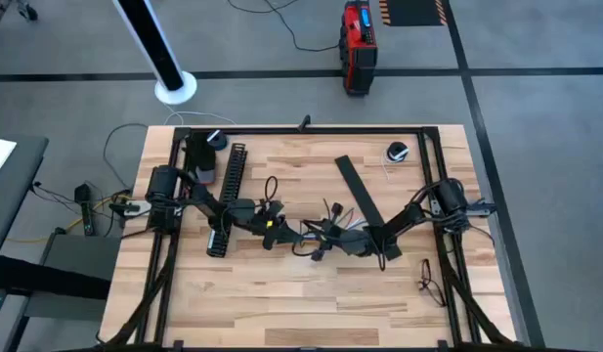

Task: Ziptie cables
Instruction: Wrap the black zip tie on the cable

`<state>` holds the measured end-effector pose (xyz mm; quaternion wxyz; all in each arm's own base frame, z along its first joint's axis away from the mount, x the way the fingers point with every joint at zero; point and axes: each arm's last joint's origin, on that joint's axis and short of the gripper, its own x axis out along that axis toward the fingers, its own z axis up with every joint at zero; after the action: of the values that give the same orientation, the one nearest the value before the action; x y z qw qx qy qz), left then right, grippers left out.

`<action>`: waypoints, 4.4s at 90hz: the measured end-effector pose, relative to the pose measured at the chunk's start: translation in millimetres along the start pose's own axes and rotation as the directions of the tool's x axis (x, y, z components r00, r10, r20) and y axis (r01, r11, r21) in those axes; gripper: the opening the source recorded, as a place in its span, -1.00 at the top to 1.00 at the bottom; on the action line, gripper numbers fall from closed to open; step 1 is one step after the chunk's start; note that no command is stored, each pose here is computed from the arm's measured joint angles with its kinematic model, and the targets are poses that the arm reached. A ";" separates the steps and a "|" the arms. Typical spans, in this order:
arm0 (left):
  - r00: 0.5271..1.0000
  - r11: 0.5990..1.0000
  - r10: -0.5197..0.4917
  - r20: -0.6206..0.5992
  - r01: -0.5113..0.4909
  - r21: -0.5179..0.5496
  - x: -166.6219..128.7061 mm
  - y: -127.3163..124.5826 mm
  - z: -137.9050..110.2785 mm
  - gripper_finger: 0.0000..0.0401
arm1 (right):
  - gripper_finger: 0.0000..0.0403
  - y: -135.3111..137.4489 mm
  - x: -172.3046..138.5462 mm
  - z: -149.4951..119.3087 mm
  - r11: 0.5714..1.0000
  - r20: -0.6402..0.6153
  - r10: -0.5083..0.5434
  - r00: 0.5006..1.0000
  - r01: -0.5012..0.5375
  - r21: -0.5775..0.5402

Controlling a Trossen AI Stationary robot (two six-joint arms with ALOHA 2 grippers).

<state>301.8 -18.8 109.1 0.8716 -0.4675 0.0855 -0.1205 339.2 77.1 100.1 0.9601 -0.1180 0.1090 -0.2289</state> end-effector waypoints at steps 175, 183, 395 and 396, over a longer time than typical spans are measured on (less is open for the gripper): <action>0.995 0.994 -0.096 0.026 0.098 -0.055 -4.5 -0.7 16.0 1.00 | 1.00 -2.6 0.2 11.1 0.998 0.088 -0.020 0.996 0.025 -0.053; 0.994 0.994 -0.102 0.026 0.103 -0.040 -4.6 -1.1 16.2 1.00 | 1.00 -2.5 0.2 11.1 0.998 0.088 -0.019 0.996 0.024 -0.052; 0.998 0.997 -0.068 0.001 0.068 0.035 -10.2 12.0 28.5 1.00 | 1.00 8.7 5.3 21.9 0.986 0.091 0.047 0.995 -0.031 -0.163; 0.998 0.997 -0.069 0.000 0.069 0.035 -10.3 12.0 28.6 1.00 | 1.00 8.9 5.1 22.1 0.986 0.093 0.047 0.995 -0.031 -0.164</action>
<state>301.0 13.3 115.1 0.8750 -0.4549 0.0665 -0.1518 353.1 86.4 117.8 0.9557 -0.2045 0.0832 -0.1945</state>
